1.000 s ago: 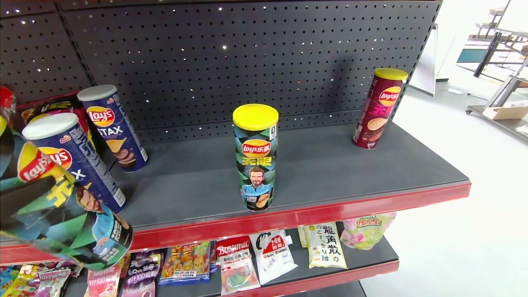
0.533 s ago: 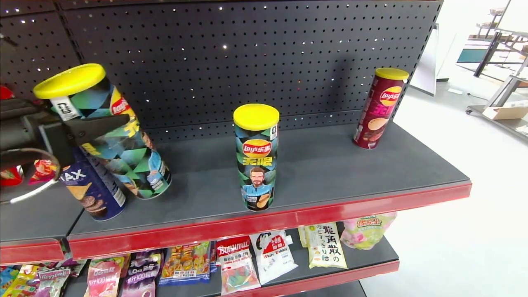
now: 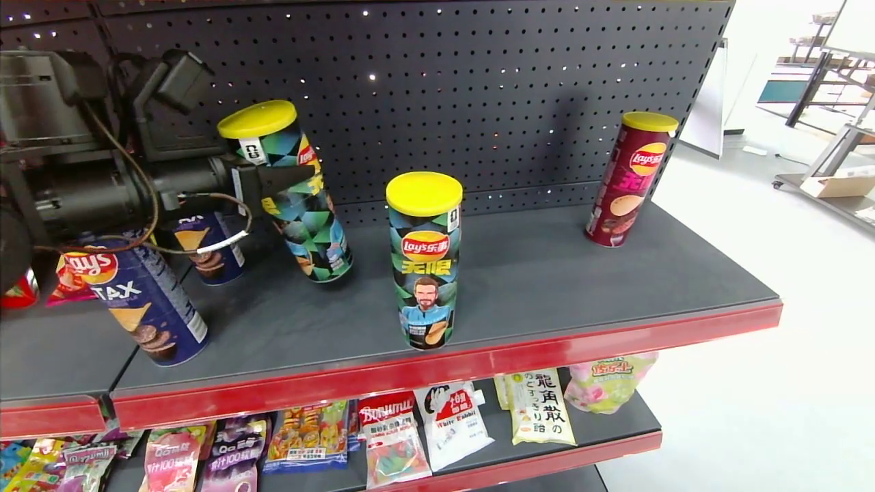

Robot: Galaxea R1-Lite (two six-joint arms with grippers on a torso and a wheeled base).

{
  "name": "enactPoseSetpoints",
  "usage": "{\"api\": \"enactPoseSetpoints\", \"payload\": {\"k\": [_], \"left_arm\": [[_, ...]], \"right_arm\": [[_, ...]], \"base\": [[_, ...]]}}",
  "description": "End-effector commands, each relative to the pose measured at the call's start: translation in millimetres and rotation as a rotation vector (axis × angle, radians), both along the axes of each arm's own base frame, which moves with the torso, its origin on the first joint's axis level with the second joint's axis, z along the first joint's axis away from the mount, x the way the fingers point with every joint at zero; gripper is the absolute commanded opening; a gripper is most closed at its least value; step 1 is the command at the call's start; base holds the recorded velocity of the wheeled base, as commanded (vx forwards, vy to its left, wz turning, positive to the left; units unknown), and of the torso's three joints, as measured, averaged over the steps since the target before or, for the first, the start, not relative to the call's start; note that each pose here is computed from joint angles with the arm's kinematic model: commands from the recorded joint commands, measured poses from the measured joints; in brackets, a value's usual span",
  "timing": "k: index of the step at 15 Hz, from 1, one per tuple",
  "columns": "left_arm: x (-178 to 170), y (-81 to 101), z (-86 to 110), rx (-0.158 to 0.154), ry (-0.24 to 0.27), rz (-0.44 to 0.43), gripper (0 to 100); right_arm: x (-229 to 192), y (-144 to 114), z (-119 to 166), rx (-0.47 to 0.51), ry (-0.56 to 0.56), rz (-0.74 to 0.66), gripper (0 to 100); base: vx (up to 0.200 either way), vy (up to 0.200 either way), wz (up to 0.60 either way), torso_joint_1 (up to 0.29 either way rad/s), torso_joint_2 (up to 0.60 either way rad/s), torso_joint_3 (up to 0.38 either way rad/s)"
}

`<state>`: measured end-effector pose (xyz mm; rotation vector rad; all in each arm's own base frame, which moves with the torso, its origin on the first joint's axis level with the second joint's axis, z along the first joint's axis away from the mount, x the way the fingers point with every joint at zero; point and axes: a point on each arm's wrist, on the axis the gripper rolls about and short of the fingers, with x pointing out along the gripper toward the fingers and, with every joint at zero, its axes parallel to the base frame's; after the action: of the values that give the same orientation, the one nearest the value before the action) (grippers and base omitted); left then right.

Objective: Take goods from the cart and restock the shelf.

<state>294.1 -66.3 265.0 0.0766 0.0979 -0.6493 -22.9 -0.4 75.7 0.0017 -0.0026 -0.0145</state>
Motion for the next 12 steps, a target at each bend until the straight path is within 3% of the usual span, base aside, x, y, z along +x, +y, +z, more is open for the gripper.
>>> {"api": "enactPoseSetpoints", "payload": {"k": [1, 6, 7, 12], "left_arm": [[27.9, -22.0, -12.9, 0.007, 0.032, -0.055, 0], [55.6, -43.8, -20.4, 0.015, 0.023, -0.099, 0], [60.9, -55.0, -22.0, 0.015, 0.019, -0.126, 0], [77.3, -65.1, -27.9, 0.013, 0.005, -0.136, 0]], "right_arm": [[0.1, 0.0, -0.1, 0.000, 0.001, -0.001, 100], [0.0, 0.0, 0.4, 0.000, -0.001, 0.001, 100], [0.1, 0.0, -0.1, 0.000, 0.001, -0.001, 100], [0.1, 0.0, -0.1, 0.000, 0.001, 0.001, 100]], "base": [[0.000, 0.000, 0.00, 0.000, 0.00, 0.000], [0.000, 0.000, 0.00, 0.000, 0.00, 0.000], [0.000, 0.000, 0.00, 0.000, 0.00, 0.000], [0.000, 0.000, 0.00, 0.000, 0.00, 0.000]]}}
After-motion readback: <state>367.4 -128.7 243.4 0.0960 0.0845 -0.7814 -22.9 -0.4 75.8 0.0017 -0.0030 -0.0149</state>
